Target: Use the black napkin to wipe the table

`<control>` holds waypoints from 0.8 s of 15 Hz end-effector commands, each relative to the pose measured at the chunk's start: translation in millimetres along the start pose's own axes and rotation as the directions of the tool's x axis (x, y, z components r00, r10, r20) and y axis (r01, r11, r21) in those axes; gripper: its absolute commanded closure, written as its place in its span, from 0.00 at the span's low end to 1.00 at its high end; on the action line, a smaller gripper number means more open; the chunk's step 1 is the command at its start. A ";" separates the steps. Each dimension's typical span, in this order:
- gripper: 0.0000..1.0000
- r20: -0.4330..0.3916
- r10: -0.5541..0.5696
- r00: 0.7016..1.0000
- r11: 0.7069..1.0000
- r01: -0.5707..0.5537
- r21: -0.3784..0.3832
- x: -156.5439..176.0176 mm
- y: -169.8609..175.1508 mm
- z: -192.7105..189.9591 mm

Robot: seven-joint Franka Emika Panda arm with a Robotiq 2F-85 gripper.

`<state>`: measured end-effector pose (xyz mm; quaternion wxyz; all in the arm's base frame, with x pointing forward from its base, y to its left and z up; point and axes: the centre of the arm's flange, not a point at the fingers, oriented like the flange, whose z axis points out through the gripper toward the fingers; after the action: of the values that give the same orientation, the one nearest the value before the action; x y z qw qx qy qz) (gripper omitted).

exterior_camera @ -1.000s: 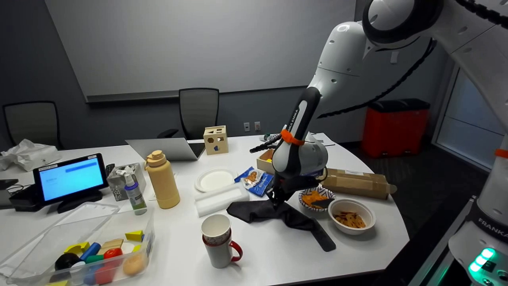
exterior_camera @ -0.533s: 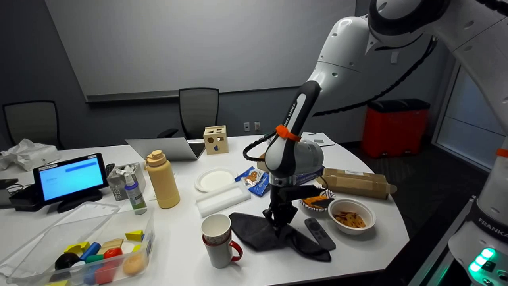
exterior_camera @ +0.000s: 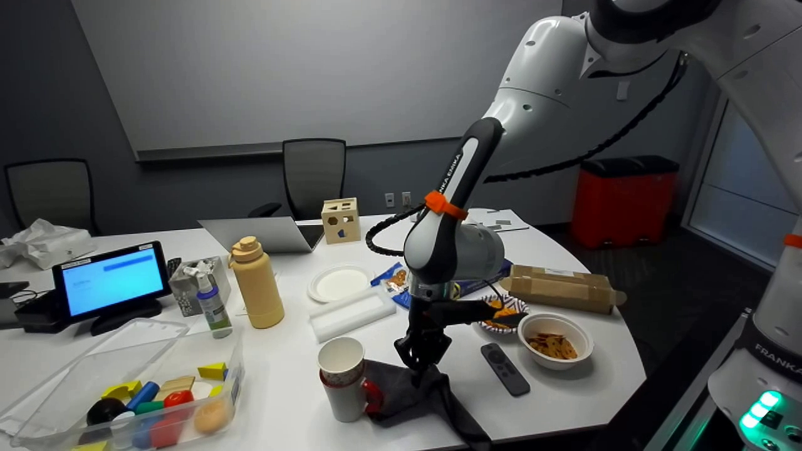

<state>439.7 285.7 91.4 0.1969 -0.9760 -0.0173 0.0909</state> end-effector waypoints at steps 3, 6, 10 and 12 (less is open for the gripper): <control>0.98 -0.233 -0.096 0.968 0.995 0.090 -0.036 31.2 3.0 1.0; 0.98 -0.323 -0.103 0.941 0.994 0.089 -0.057 48.3 14.7 -8.0; 0.98 -0.397 -0.079 0.915 0.994 0.042 -0.101 63.9 49.9 -27.7; 0.98 -0.392 -0.042 0.919 0.993 -0.005 -0.118 64.8 66.1 -40.4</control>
<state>505.5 234.5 84.9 0.1572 -0.9818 -0.0138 -0.1056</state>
